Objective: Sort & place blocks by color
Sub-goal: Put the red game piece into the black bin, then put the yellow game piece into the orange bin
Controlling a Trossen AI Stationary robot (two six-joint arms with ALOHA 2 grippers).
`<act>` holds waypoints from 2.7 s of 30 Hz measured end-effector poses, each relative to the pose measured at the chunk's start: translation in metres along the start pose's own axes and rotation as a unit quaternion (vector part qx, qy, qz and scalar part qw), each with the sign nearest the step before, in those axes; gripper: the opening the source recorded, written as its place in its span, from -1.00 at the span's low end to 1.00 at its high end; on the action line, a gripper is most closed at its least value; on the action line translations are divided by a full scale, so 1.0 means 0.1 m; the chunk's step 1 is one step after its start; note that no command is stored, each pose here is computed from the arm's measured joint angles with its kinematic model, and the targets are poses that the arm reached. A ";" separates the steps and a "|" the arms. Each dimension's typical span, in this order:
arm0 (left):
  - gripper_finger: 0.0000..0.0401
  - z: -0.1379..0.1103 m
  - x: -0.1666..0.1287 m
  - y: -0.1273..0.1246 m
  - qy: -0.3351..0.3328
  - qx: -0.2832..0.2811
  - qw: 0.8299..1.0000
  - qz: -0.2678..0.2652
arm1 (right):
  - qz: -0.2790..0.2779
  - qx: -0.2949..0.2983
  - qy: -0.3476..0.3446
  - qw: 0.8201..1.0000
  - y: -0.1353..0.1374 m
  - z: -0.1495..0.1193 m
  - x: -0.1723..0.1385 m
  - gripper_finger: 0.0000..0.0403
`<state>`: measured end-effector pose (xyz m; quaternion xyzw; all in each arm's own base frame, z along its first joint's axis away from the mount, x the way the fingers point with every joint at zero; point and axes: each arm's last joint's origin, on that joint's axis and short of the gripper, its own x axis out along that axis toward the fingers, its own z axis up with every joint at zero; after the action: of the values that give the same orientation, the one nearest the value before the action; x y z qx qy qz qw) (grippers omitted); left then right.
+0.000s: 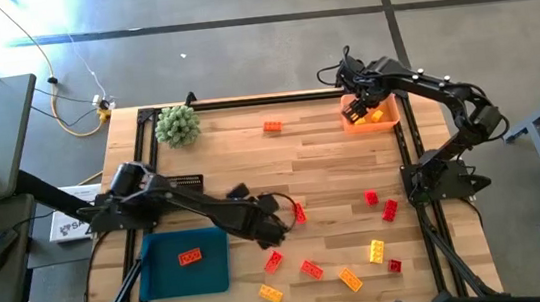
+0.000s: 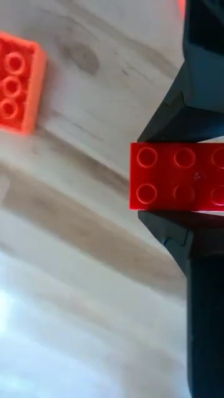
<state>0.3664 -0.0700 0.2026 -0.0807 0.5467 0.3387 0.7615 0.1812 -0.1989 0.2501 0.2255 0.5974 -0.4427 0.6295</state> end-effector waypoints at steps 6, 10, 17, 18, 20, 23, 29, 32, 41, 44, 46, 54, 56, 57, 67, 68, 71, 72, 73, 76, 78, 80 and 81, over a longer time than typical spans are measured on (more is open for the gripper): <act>-0.42 -0.10 -0.25 0.36 0.017 -0.015 0.994 0.108 | 0.004 -0.023 -0.005 1.000 0.12 -0.02 -0.04 -0.02; -0.42 -0.16 -0.39 0.57 0.031 -0.036 0.984 0.170 | 0.008 -0.050 -0.011 0.999 0.22 -0.04 -0.06 -0.02; -0.42 -0.30 -0.44 0.86 0.020 -0.070 0.977 0.199 | 0.015 -0.078 -0.022 0.997 0.38 -0.08 -0.11 -0.02; -0.42 -0.33 -0.42 0.92 0.018 -0.084 0.975 0.205 | 0.016 -0.082 -0.023 0.996 0.40 -0.08 -0.12 -0.02; -0.42 -0.43 -0.38 1.04 0.029 -0.110 0.970 0.214 | 0.017 -0.090 -0.025 0.995 0.44 -0.10 -0.13 -0.02; -0.42 -0.55 -0.34 1.21 0.031 -0.147 0.967 0.205 | 0.020 -0.100 -0.028 0.994 0.50 -0.12 -0.15 -0.02; -0.42 -0.77 -0.19 1.42 0.051 -0.193 0.963 0.180 | 0.032 -0.097 -0.030 0.994 0.59 -0.15 -0.18 -0.02; -0.42 -0.88 -0.09 1.51 0.067 -0.208 0.959 0.178 | 0.053 -0.103 -0.026 0.993 0.63 -0.17 -0.20 -0.02; -0.41 -1.02 0.12 1.72 0.119 -0.247 0.948 0.164 | 0.097 -0.128 -0.041 0.986 0.80 -0.21 -0.25 -0.02; -0.41 -1.04 0.19 1.73 0.123 -0.254 0.948 0.144 | 0.115 -0.125 -0.077 0.983 0.86 -0.15 -0.27 -0.02; -0.41 -1.06 0.20 1.74 0.129 -0.258 0.948 0.137 | 0.124 -0.121 -0.097 0.980 0.89 -0.12 -0.29 -0.02; -0.41 -1.09 0.27 1.84 0.156 -0.255 0.947 0.122 | 0.145 -0.112 -0.133 0.974 0.92 -0.05 -0.31 -0.02; -0.41 -1.07 0.29 1.83 0.156 -0.255 0.948 0.110 | 0.145 -0.113 -0.134 0.974 0.93 -0.05 -0.31 -0.02; -0.41 -1.07 0.28 1.84 0.160 -0.251 0.948 0.110 | 0.145 -0.116 -0.137 0.973 0.93 -0.04 -0.31 -0.02; -0.23 -1.06 0.30 1.84 0.169 -0.245 0.950 0.097 | 0.156 -0.158 -0.208 0.952 0.98 0.07 -0.37 -0.02; -0.20 -1.06 0.30 1.84 0.169 -0.243 0.950 0.097 | 0.158 -0.161 -0.218 0.950 0.98 0.08 -0.38 -0.02; -0.12 -1.06 0.30 1.84 0.174 -0.238 0.951 0.092 | 0.161 -0.170 -0.250 0.940 1.00 0.13 -0.41 -0.02; -0.10 -1.06 0.30 1.84 0.176 -0.237 0.951 0.090 | 0.163 -0.169 -0.259 0.937 1.00 0.15 -0.42 -0.02; -0.08 -1.06 0.30 1.84 0.177 -0.238 0.951 0.089 | 0.165 -0.168 -0.264 0.935 1.01 0.16 -0.42 -0.02; -0.04 -1.06 0.30 1.84 0.178 -0.238 0.951 0.089 | 0.178 -0.171 -0.267 0.932 1.02 0.16 -0.43 -0.02; -0.03 -1.06 0.29 1.84 0.178 -0.236 0.951 0.088 | 0.179 -0.175 -0.258 0.933 1.04 0.13 -0.43 -0.02; -0.03 -1.06 0.29 1.84 0.178 -0.230 0.953 0.087 | 0.182 -0.178 -0.240 0.937 1.08 0.08 -0.43 -0.02; -0.04 -1.06 0.30 1.84 0.178 -0.227 0.954 0.087 | 0.186 -0.180 -0.229 0.938 1.09 0.05 -0.43 -0.02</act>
<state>0.1779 0.0295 0.1806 -0.2624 0.5872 0.4989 0.5809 0.2787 -0.1349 0.2649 0.1085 0.4543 -0.2422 0.8504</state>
